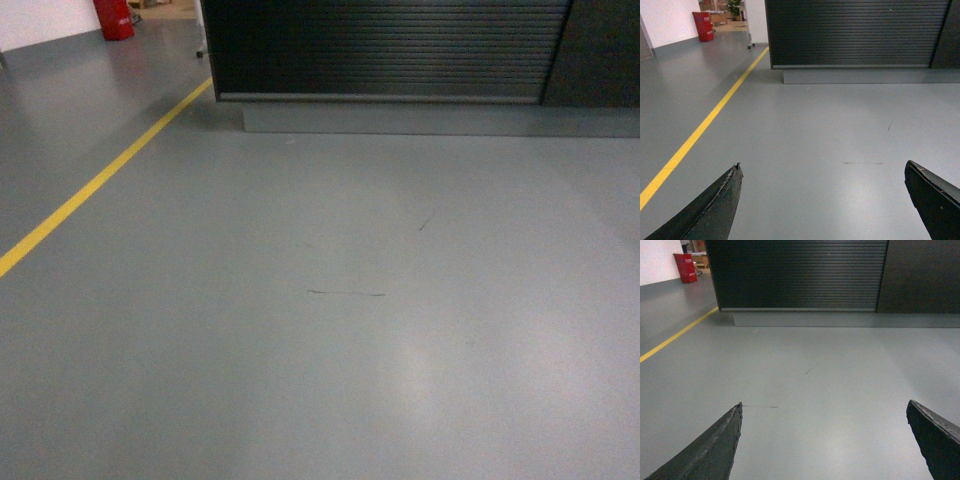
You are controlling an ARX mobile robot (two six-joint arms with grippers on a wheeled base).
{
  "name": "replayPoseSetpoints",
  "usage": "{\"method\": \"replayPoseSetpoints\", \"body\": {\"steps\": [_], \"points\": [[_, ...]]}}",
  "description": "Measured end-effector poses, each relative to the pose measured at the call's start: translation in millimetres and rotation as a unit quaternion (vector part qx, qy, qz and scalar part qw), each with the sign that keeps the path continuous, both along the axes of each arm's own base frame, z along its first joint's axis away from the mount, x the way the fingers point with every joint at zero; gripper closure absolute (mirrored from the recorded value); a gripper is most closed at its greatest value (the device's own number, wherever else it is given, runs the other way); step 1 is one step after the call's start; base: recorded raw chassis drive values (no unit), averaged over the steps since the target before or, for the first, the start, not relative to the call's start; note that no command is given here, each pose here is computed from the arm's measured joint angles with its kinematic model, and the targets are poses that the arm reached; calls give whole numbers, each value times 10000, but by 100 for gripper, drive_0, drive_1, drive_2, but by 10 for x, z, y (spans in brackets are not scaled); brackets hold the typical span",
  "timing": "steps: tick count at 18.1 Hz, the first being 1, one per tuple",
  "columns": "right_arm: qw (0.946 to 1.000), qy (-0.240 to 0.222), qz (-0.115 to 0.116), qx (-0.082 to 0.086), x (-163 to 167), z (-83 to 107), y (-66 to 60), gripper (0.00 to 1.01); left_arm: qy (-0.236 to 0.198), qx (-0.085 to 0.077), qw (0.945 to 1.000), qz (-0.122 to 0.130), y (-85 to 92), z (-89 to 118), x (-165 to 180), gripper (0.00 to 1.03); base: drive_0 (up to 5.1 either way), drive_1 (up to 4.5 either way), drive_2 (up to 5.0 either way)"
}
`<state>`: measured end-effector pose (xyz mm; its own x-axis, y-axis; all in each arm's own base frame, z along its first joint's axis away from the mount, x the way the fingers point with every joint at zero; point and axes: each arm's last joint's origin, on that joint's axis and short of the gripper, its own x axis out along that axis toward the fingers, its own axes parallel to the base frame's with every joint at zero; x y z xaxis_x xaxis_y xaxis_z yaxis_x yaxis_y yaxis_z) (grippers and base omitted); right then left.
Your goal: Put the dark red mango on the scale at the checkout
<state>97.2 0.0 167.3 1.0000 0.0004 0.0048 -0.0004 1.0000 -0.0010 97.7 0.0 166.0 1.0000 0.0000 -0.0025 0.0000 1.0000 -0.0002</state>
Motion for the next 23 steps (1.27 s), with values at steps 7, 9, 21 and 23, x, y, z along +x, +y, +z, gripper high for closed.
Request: {"method": "replayPoseSetpoints", "body": {"steps": [7, 9, 21, 23], "points": [[10000, 0, 0, 2, 0, 0, 0, 3, 0, 0, 10000, 0, 0, 0, 0, 5, 8, 234, -218], [10000, 2, -2, 0, 0, 0, 0, 3, 0, 0, 10000, 0, 0, 0, 0, 5, 4, 258, -251], [10000, -2, 0, 0, 0, 0, 0, 3, 6, 0, 10000, 2, 0, -1, 0, 5, 1, 313, -311], [10000, -19, -2, 2, 0, 4, 0, 3, -13, 0, 10000, 6, 0, 3, 0, 5, 9, 363, -345]]}}
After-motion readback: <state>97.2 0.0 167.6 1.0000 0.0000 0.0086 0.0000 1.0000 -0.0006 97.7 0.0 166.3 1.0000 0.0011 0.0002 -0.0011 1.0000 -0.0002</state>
